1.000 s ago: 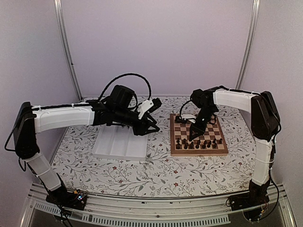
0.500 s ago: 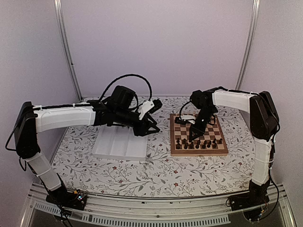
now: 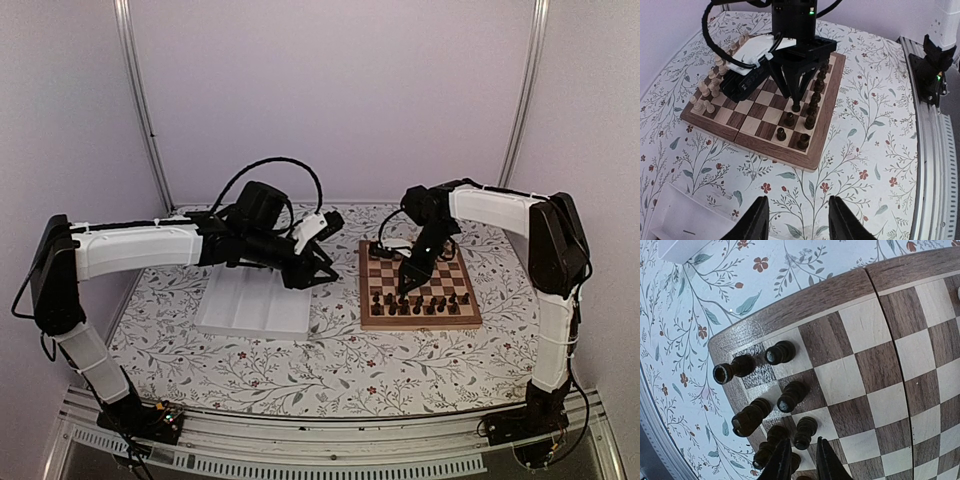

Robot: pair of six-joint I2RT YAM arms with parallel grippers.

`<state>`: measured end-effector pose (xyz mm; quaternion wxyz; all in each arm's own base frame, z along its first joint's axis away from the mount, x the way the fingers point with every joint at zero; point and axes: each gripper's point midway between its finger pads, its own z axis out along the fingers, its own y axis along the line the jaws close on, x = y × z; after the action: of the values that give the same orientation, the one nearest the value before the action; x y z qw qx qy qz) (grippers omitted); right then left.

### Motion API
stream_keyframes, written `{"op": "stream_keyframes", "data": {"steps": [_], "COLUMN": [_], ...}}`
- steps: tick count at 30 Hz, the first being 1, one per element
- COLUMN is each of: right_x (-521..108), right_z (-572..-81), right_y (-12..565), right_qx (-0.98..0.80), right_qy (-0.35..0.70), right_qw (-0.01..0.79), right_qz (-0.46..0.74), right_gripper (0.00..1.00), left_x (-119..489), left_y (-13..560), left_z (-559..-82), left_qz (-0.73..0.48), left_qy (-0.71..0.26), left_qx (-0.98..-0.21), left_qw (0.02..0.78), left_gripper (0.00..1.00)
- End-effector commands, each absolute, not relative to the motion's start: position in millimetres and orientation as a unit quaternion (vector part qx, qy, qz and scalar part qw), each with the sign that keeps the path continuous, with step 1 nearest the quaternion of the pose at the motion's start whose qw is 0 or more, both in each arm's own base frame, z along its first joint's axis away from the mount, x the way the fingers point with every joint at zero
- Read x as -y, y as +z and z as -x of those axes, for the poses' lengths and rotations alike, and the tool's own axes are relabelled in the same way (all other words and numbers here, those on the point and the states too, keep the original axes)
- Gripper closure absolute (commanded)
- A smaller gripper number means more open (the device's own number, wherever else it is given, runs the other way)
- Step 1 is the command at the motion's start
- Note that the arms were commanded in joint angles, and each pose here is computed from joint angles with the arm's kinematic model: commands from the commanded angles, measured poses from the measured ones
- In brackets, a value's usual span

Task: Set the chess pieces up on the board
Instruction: Place the chess piece on the chessboard, then pick up the chess piece from the chessboard.

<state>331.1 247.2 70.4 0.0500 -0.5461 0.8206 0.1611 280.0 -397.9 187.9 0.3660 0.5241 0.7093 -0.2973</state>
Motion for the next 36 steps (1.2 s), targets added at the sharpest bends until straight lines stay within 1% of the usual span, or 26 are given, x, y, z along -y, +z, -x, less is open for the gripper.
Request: {"op": "stream_keyframes", "data": {"steps": [1,7,12,19,25,36], "right_x": [-245,-204,-155,-128,-122,-120], "right_z": [-337,-346,-331,-302,-308,-308], "right_y": [98,128,133,106,87,63], "right_qx": [-0.824,-0.845,-0.870,-0.886,-0.894,-0.898], "right_qy": [0.154,0.141,0.134,0.121,0.103,0.104], "right_qw": [0.075,0.131,0.161,0.141,0.127,0.098], "right_qz": [0.540,0.500,0.447,0.424,0.417,0.415], "right_gripper": [0.80,0.79,0.79,0.80,0.79,0.77], "left_x": [405,405,404,404,405,405], "left_y": [192,193,193,191,189,186], "left_z": [-276,-276,-277,-277,-277,-277], "left_qz": [-0.530,-0.531,-0.531,-0.532,-0.533,-0.535], "left_qy": [-0.298,-0.294,-0.288,-0.287,-0.287,-0.285], "left_qx": [-0.704,-0.704,-0.704,-0.705,-0.706,-0.707], "left_qw": [0.366,0.369,0.373,0.371,0.368,0.365], "left_gripper": [0.57,0.57,0.57,0.57,0.57,0.57]}}
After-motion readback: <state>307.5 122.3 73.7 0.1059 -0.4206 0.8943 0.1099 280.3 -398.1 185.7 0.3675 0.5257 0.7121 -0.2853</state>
